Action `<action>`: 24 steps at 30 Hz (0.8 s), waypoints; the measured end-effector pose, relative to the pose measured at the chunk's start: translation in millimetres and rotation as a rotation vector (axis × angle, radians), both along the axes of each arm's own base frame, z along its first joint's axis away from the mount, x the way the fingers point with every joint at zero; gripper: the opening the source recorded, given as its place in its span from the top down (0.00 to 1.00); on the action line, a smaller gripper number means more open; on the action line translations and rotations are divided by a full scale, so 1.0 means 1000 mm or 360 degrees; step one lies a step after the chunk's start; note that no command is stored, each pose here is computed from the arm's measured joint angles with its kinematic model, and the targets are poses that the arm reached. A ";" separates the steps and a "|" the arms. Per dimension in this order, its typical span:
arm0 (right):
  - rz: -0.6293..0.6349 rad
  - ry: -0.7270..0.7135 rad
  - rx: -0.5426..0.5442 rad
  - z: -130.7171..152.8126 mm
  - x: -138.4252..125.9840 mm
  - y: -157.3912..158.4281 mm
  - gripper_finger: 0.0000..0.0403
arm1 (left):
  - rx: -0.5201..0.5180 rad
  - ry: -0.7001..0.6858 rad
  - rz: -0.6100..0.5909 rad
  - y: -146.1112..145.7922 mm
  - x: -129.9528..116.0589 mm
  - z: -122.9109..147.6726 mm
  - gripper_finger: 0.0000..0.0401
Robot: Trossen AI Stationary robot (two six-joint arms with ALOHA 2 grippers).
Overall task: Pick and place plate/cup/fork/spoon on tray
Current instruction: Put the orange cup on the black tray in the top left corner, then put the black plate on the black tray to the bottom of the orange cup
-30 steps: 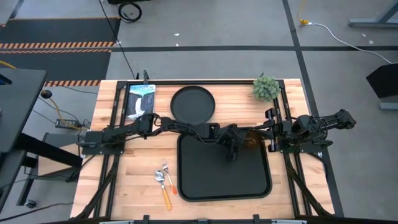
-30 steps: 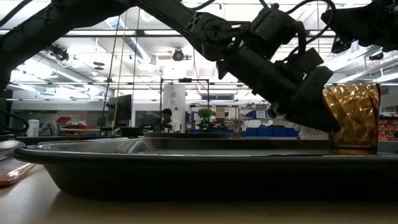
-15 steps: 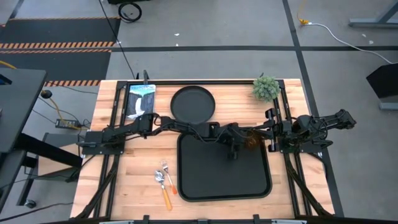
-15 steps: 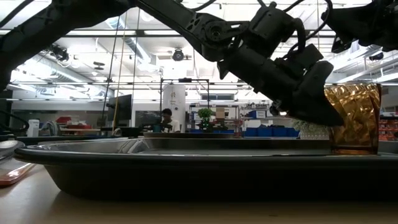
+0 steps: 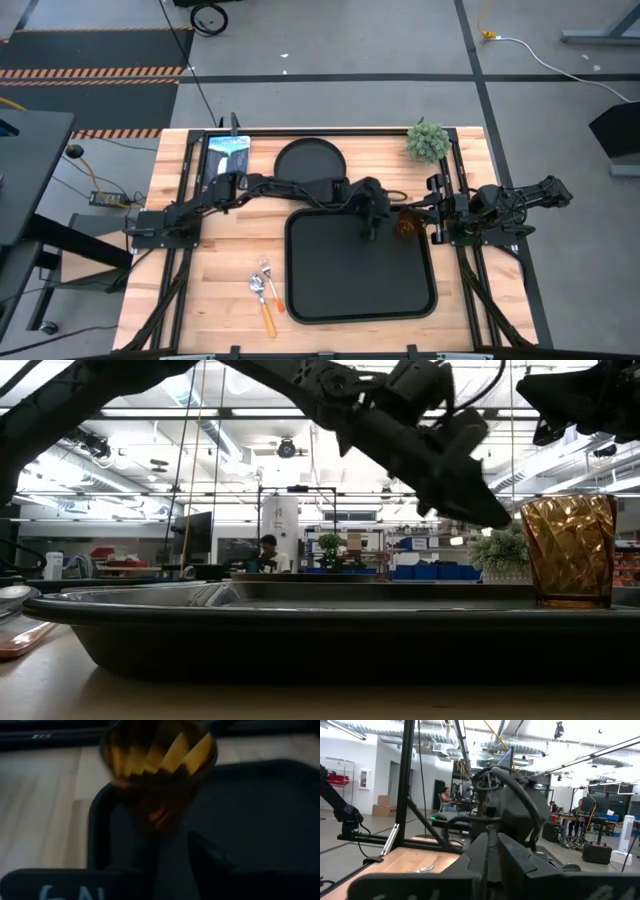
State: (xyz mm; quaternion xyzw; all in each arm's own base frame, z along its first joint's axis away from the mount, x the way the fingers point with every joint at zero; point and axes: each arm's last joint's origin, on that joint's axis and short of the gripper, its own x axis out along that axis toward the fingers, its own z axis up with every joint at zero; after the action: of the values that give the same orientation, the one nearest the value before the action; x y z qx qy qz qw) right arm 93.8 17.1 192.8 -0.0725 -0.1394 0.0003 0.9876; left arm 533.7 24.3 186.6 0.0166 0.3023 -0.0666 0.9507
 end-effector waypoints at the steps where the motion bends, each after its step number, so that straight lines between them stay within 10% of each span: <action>1: 0.0000 -0.0002 0.0000 0.000 0.000 0.000 0.89 | 0.0016 0.0031 -0.0002 0.003 -0.003 0.003 0.75; 12: 0.0000 0.0002 -0.0001 0.000 0.000 0.000 0.89 | 0.0166 0.0448 0.0030 0.052 -0.037 0.014 0.98; 24: -0.0001 -0.0002 0.0001 0.000 0.000 0.000 0.89 | 0.0443 0.0672 0.0346 0.134 -0.077 0.037 0.98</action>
State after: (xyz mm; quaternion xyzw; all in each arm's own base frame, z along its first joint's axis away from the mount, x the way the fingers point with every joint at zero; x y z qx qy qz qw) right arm 93.8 17.1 192.9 -0.0723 -0.1401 0.0000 0.9875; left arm 456.5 158.3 223.6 0.1002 0.5001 0.0761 0.8568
